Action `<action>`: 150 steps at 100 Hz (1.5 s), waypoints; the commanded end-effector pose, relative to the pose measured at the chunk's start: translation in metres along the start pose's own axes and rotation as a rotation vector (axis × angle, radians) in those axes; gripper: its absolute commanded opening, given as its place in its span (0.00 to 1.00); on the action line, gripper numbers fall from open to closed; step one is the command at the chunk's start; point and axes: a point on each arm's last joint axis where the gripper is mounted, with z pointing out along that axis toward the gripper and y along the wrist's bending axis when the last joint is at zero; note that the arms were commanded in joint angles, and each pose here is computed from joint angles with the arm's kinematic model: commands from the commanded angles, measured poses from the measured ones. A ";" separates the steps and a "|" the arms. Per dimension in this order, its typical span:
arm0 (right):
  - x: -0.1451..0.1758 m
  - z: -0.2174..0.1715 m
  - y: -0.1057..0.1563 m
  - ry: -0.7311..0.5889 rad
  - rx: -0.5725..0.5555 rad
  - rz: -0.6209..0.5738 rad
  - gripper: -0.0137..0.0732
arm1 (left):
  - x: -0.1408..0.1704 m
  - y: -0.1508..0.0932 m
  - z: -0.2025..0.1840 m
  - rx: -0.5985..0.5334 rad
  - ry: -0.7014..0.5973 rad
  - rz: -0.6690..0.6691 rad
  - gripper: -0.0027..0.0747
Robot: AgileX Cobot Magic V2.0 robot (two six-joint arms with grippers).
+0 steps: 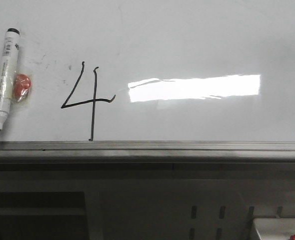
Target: Write number 4 on whiteboard
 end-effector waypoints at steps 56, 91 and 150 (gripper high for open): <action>0.009 0.001 -0.021 -0.127 0.366 0.037 0.08 | 0.006 0.000 0.002 0.002 -0.036 -0.018 0.01; 0.070 -0.024 -0.034 -0.038 0.831 0.105 0.08 | 0.006 0.000 0.002 0.002 -0.036 -0.018 0.01; 0.138 -0.044 -0.019 0.331 0.984 0.273 0.08 | 0.006 0.000 0.002 0.002 -0.036 -0.018 0.01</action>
